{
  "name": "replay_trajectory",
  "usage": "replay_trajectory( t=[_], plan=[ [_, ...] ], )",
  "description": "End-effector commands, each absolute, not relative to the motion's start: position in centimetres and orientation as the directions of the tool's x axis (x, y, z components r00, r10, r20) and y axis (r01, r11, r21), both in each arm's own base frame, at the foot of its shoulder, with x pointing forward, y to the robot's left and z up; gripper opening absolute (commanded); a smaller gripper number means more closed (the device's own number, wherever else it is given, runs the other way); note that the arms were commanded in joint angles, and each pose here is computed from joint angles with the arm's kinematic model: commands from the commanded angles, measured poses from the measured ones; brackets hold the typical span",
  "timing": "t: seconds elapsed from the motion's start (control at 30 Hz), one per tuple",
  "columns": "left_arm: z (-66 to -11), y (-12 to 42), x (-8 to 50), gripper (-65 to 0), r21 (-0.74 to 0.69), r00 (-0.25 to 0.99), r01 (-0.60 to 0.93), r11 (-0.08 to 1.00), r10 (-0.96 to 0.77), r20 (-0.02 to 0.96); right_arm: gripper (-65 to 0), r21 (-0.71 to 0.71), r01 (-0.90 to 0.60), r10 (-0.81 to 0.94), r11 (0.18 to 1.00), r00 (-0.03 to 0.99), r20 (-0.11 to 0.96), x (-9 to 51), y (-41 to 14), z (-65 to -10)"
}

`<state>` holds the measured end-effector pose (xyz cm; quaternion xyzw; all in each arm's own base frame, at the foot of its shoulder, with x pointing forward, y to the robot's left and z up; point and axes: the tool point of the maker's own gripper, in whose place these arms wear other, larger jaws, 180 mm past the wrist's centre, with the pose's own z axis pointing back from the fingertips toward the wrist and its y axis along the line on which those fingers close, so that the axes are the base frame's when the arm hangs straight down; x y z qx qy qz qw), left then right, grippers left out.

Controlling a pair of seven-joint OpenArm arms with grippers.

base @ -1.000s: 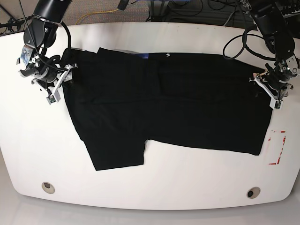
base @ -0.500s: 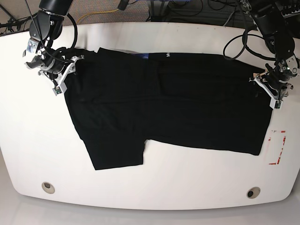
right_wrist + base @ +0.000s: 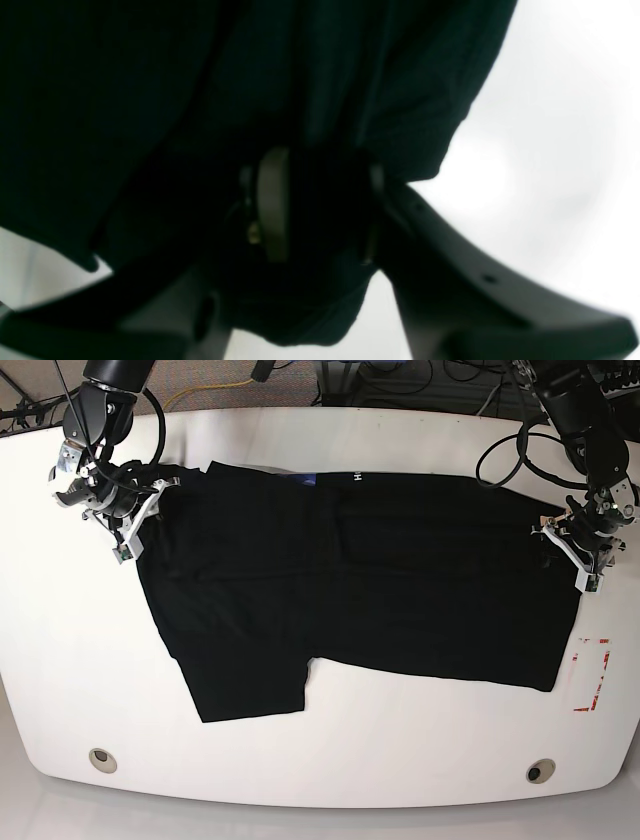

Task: Fold the T-shirt properly
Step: 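Shift the right gripper along the shirt edge toward the sleeve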

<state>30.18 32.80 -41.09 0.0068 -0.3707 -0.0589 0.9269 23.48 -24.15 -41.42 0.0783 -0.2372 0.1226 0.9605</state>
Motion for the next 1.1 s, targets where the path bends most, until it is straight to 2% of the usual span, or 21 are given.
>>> replay_trajectory(
  t=[0.0, 0.3, 0.57, 0.6, 0.73, 0.77, 1.07],
  plan=[
    [-41.3, 33.5, 29.6, -25.1, 0.088, 0.748, 0.11, 0.99, -0.141, 0.649, -44.4, 0.045, -0.287, 0.223, 0.957, 0.825, 0.519, 24.6, -24.7, -39.6],
    [-41.3, 33.5, 29.6, -25.1, 0.088, 0.748, 0.11, 0.99, -0.141, 0.649, -44.7, 0.008, -0.305, 0.25, 0.952, 0.798, 0.549, 25.2, -24.5, -38.1],
    [-41.3, 33.5, 29.6, -25.1, 0.088, 0.748, 0.11, 0.99, -0.141, 0.649, -45.0, 0.06, -0.285, 0.215, 0.957, 0.83, 0.514, 24.7, -24.5, -40.0],
    [-41.3, 33.5, 29.6, -25.1, 0.088, 0.748, 0.11, 0.99, -0.141, 0.649, -46.5, 0.06, -0.285, 0.215, 0.957, 0.83, 0.514, 24.7, -24.5, -40.0],
    [-41.3, 33.5, 29.6, -25.1, 0.088, 0.748, 0.11, 0.99, -0.141, 0.649, -61.7, 0.047, -0.291, 0.225, 0.955, 0.823, 0.522, 24.8, -24.5, -39.6],
    [-41.4, 33.5, 29.6, -25.1, 0.087, 0.748, 0.11, 0.99, -0.14, 0.648, -63.3, 0.043, -0.293, 0.229, 0.955, 0.82, 0.524, 24.8, -24.5, -39.4],
    [-41.4, 33.5, 29.6, -25.1, 0.088, 0.749, 0.107, 0.99, -0.138, 0.648, -65.0, -0.034, -0.33, 0.295, 0.943, 0.785, 0.545, 24.6, -24.2, -37.0]
  ],
)
